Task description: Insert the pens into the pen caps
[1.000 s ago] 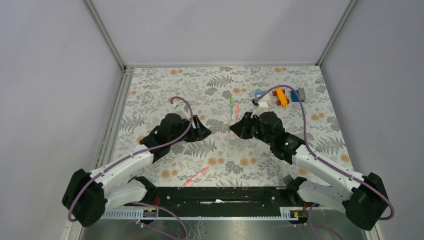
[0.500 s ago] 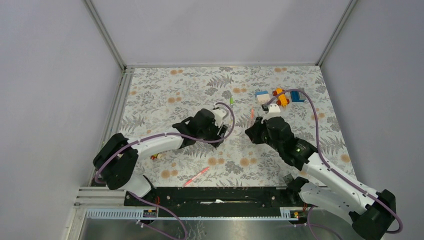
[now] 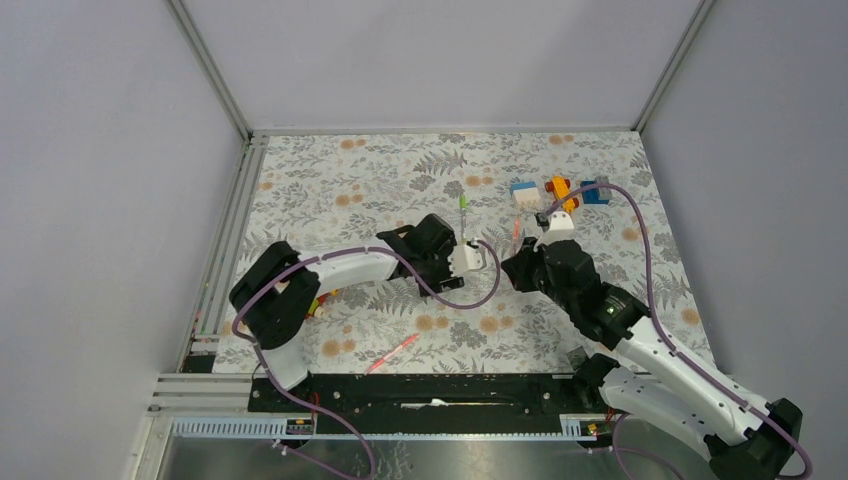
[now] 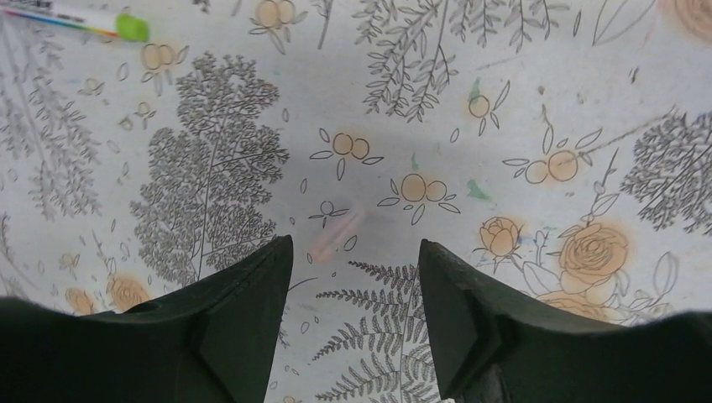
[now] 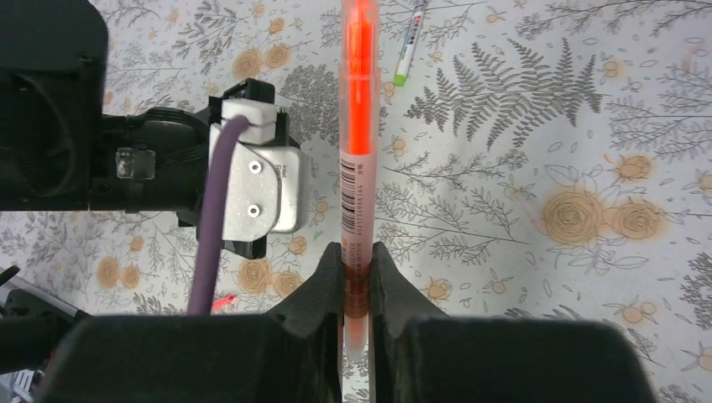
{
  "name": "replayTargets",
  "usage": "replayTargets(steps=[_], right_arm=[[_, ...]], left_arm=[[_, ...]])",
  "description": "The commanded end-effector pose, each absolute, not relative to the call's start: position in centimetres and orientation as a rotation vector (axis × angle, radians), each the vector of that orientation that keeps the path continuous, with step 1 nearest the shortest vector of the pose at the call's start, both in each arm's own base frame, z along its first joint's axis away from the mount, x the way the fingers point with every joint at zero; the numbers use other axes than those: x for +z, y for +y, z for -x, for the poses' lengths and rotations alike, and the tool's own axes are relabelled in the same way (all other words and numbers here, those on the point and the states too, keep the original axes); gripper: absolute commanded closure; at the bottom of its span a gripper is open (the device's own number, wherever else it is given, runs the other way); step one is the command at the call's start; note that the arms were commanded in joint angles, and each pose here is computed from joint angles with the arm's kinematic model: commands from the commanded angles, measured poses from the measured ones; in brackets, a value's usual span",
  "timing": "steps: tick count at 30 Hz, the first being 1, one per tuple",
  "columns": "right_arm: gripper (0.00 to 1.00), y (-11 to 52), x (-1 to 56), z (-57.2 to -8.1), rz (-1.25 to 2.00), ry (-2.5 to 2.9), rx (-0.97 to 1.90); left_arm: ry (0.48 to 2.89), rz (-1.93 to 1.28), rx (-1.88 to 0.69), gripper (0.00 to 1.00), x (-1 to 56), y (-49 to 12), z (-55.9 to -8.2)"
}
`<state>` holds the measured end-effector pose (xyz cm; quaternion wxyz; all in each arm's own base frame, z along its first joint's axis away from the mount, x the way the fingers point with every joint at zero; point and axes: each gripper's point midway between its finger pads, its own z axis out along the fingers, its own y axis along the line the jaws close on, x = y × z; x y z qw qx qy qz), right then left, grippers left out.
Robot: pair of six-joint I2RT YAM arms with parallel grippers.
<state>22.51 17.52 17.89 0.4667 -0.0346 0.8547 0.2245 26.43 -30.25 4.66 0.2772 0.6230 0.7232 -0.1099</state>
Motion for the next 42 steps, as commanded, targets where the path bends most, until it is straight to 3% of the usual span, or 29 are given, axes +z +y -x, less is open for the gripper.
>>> replayTargets(steps=[1,22,30,34,38,42], right_arm=[[1.00,15.5,18.8,-22.8,0.043,2.060,0.462],[1.00,15.2,19.2,-22.5,0.061,2.051,0.458],[1.00,15.2,19.3,-22.4,0.064,2.049,0.465],[1.00,15.2,19.5,-22.4,0.063,2.043,0.470],[1.00,15.2,19.5,-22.3,0.061,2.040,0.477],[1.00,15.3,19.4,-22.2,0.057,2.043,0.487]], left_arm=[[1.817,-1.826,-0.330,0.37,5.1,-31.2,-27.1],[1.921,-1.873,-0.445,0.49,2.0,-30.1,-27.3],[2.013,-1.850,-0.468,0.72,1.3,-29.6,-26.4],[2.081,-1.833,-0.465,0.93,0.6,-29.2,-25.6],[2.174,-1.785,-0.460,1.00,0.1,-29.0,-24.9],[2.319,-1.619,-0.475,1.00,0.6,-29.3,-24.8]])
